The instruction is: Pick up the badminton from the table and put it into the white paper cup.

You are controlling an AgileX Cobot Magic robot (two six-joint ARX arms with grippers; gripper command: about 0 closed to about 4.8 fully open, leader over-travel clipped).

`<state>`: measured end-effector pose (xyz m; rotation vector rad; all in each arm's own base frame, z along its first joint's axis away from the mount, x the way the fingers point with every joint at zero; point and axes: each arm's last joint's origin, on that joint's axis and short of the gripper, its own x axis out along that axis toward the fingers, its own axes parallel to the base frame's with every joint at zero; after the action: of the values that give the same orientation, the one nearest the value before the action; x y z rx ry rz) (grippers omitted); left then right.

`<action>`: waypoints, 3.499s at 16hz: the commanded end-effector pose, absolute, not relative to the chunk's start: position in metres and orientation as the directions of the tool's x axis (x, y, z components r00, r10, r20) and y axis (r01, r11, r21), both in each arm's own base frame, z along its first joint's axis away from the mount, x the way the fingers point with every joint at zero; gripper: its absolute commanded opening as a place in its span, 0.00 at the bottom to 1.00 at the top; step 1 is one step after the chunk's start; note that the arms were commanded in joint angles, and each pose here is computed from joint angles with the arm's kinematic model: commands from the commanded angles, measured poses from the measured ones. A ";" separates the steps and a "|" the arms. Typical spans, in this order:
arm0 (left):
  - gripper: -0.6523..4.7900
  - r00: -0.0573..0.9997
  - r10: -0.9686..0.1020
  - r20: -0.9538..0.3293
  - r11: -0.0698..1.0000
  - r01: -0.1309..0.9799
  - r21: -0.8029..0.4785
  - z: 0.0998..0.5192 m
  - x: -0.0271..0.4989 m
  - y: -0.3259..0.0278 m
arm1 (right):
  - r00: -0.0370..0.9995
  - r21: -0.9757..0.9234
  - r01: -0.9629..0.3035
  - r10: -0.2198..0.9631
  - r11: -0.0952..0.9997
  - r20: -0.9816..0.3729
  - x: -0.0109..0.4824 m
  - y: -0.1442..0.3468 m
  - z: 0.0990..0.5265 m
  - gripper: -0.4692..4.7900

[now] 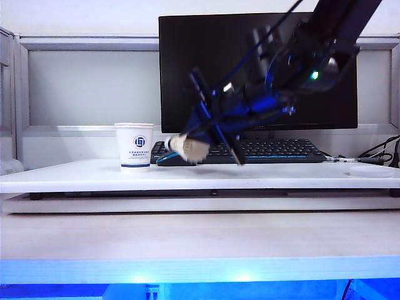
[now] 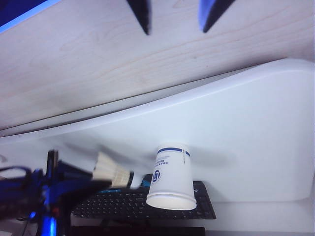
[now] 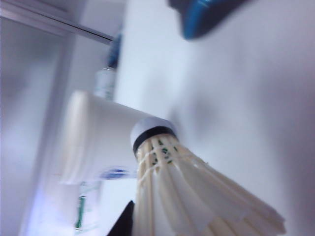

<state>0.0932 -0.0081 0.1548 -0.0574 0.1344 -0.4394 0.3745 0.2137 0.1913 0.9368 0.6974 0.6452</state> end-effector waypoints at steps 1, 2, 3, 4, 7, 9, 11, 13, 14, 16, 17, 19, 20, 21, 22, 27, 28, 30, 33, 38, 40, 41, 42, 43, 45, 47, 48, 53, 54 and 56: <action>0.37 0.889 -0.437 -0.137 0.899 0.427 -0.096 0.153 0.093 -0.008 | 0.628 0.868 -0.261 0.757 0.423 -0.180 0.372 0.212 0.216 0.07; 0.37 0.889 -0.437 -0.137 0.899 0.427 -0.097 0.153 0.093 -0.008 | 0.637 0.855 -0.283 0.752 0.435 -0.171 0.369 0.211 0.223 0.07; 0.37 0.889 -0.437 -0.137 0.899 0.427 -0.097 0.153 0.093 -0.008 | 0.641 0.843 -0.299 0.748 0.448 -0.171 0.368 0.210 0.228 0.07; 0.37 0.889 -0.437 -0.137 0.899 0.427 -0.097 0.153 0.093 -0.008 | 0.645 0.830 -0.311 0.744 0.463 -0.174 0.366 0.209 0.233 0.07; 0.37 0.889 -0.438 -0.137 0.899 0.428 -0.097 0.153 0.093 -0.008 | 0.646 0.806 -0.337 0.742 0.486 -0.177 0.362 0.206 0.242 0.07; 0.37 0.889 -0.438 -0.137 0.899 0.428 -0.097 0.153 0.093 -0.008 | 0.649 0.798 -0.353 0.742 0.488 -0.167 0.360 0.206 0.248 0.07; 0.37 0.889 -0.437 -0.136 0.899 0.427 -0.096 0.153 0.093 -0.008 | 0.637 0.779 -0.364 0.747 0.511 -0.192 0.363 0.209 0.259 0.07; 0.37 0.889 -0.438 -0.136 0.899 0.428 -0.096 0.153 0.093 -0.008 | 0.617 0.692 -0.433 0.750 0.577 -0.239 0.365 0.218 0.280 0.07; 0.37 0.889 -0.437 -0.136 0.899 0.427 -0.096 0.153 0.093 -0.008 | 0.616 0.656 -0.461 0.748 0.598 -0.249 0.365 0.224 0.292 0.07; 0.37 0.889 -0.437 -0.136 0.899 0.427 -0.096 0.153 0.093 -0.008 | 0.624 0.626 -0.494 0.748 0.603 -0.227 0.365 0.229 0.310 0.07; 0.37 0.889 -0.437 -0.136 0.899 0.427 -0.096 0.153 0.093 -0.008 | 0.625 0.625 -0.507 0.752 0.594 -0.209 0.365 0.231 0.317 0.07; 0.37 0.889 -0.436 -0.137 0.899 0.427 -0.096 0.153 0.093 -0.008 | 0.624 0.624 -0.513 0.755 0.589 -0.200 0.365 0.232 0.322 0.07; 0.37 0.889 -0.437 -0.136 0.899 0.427 -0.096 0.153 0.093 -0.008 | 0.622 0.626 -0.505 0.753 0.595 -0.214 0.365 0.232 0.321 0.07; 0.37 0.889 -0.437 -0.136 0.899 0.427 -0.096 0.153 0.093 -0.008 | 0.620 0.627 -0.497 0.751 0.600 -0.228 0.365 0.232 0.319 0.07; 0.37 0.889 -0.437 -0.137 0.899 0.427 -0.096 0.153 0.093 -0.008 | 0.613 0.630 -0.480 0.747 0.610 -0.256 0.364 0.231 0.316 0.07; 0.37 0.889 -0.437 -0.137 0.899 0.427 -0.096 0.153 0.093 -0.008 | 0.593 0.591 -0.492 0.743 0.639 -0.310 0.361 0.233 0.311 0.07; 0.37 0.889 -0.437 -0.136 0.899 0.427 -0.096 0.153 0.093 -0.008 | 0.589 0.581 -0.504 0.746 0.639 -0.309 0.360 0.235 0.311 0.07; 0.37 0.889 -0.437 -0.137 0.899 0.427 -0.096 0.153 0.093 -0.008 | 0.580 0.576 -0.515 0.753 0.635 -0.312 0.357 0.240 0.311 0.07; 0.37 0.889 -0.438 -0.137 0.899 0.428 -0.096 0.153 0.093 -0.008 | 0.569 0.549 -0.543 0.759 0.635 -0.316 0.353 0.246 0.310 0.07; 0.37 0.889 -0.438 -0.137 0.899 0.428 -0.096 0.153 0.093 -0.008 | 0.558 0.534 -0.552 0.760 0.640 -0.334 0.351 0.252 0.309 0.07; 0.37 0.889 -0.438 -0.137 0.899 0.428 -0.096 0.153 0.093 -0.008 | 0.545 0.471 -0.586 0.751 0.659 -0.373 0.357 0.258 0.316 0.07; 0.37 0.889 -0.438 -0.137 0.899 0.428 -0.097 0.153 0.093 -0.008 | 0.544 0.466 -0.589 0.751 0.660 -0.375 0.360 0.260 0.319 0.07; 0.37 0.889 -0.438 -0.137 0.899 0.428 -0.097 0.153 0.093 -0.008 | 0.546 0.465 -0.592 0.752 0.658 -0.369 0.365 0.264 0.323 0.07; 0.37 0.889 -0.438 -0.137 0.899 0.428 -0.097 0.153 0.093 -0.008 | 0.550 0.464 -0.595 0.753 0.656 -0.360 0.370 0.267 0.326 0.07; 0.37 0.888 -0.438 -0.137 0.898 0.428 -0.097 0.153 0.093 -0.008 | 0.553 0.462 -0.591 0.749 0.661 -0.365 0.375 0.270 0.329 0.07; 0.37 0.889 -0.438 -0.137 0.899 0.428 -0.096 0.153 0.093 -0.008 | 0.542 0.465 -0.579 0.742 0.670 -0.394 0.378 0.272 0.325 0.07; 0.37 0.889 -0.438 -0.137 0.899 0.428 -0.096 0.153 0.093 -0.008 | 0.531 0.468 -0.574 0.740 0.672 -0.413 0.379 0.274 0.318 0.07; 0.37 0.889 -0.437 -0.137 0.899 0.427 -0.096 0.153 0.093 -0.008 | 0.499 0.480 -0.575 0.749 0.662 -0.435 0.382 0.276 0.309 0.07; 0.37 0.889 -0.437 -0.137 0.899 0.427 -0.096 0.153 0.093 -0.008 | 0.496 0.483 -0.585 0.758 0.652 -0.423 0.382 0.277 0.310 0.07; 0.37 0.889 -0.437 -0.137 0.899 0.427 -0.096 0.153 0.093 -0.008 | 0.497 0.483 -0.591 0.763 0.646 -0.413 0.382 0.277 0.311 0.16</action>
<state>0.0932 -0.0081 0.1548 -0.0569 0.1340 -0.4395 0.3833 0.2764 0.3040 0.2936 0.6811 0.8142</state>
